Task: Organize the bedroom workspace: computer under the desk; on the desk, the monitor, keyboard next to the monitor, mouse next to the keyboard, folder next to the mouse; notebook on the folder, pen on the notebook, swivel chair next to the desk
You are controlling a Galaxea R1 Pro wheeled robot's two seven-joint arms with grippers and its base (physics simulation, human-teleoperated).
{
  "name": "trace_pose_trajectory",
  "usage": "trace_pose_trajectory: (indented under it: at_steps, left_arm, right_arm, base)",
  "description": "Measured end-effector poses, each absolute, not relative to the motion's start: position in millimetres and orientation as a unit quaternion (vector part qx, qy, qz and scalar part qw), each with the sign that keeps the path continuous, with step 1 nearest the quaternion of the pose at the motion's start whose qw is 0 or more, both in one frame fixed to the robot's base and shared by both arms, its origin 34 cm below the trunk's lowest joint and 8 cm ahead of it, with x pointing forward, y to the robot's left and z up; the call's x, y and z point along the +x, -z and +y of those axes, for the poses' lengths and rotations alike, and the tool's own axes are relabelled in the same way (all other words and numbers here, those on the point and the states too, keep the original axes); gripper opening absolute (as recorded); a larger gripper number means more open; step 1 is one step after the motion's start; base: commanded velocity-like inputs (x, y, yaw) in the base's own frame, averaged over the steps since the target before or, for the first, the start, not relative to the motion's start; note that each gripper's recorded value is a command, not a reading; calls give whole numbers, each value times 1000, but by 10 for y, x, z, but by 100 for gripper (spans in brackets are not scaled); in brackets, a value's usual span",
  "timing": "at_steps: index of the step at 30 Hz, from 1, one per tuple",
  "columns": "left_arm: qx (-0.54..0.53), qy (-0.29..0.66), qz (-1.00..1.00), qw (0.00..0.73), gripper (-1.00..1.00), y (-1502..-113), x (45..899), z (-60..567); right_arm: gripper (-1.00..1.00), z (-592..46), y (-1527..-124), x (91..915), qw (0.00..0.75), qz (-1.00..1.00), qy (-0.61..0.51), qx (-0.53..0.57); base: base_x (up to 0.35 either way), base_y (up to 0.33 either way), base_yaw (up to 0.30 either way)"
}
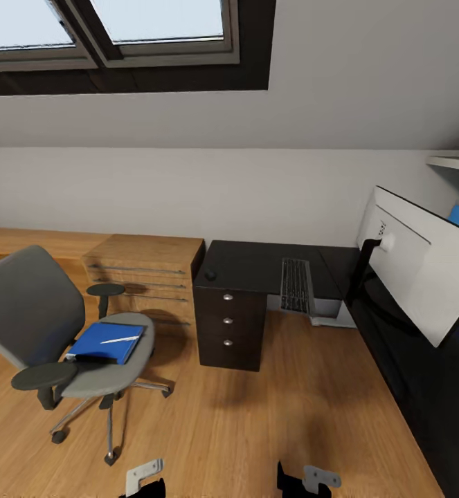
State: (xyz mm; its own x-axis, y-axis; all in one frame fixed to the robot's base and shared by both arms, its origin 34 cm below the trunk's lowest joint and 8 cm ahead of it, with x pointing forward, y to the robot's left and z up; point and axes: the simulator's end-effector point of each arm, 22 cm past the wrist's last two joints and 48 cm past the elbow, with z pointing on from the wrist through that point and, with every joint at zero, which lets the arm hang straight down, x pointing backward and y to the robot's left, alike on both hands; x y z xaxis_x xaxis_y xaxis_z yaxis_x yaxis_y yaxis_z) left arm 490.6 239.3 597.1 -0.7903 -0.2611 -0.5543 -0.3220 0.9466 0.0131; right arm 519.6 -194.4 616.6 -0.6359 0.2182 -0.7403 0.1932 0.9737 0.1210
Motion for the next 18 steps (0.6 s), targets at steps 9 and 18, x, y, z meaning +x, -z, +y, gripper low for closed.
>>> trace_pose_trajectory:
  at_steps: [9, 18]
  left_arm:
    - [-156, -55, 944, 284, 100, -6094, 4891, 2408]
    - [-157, -55, 944, 284, 100, -6107, 4889, 2418]
  right_arm:
    - [100, -1909, -6292, 5184, 411, 904, -17, 114]
    - [100, -1864, -6304, 5173, 410, 905, -20, 114]
  base:
    - [-341, 0, 0]
    - [-341, 0, 0]
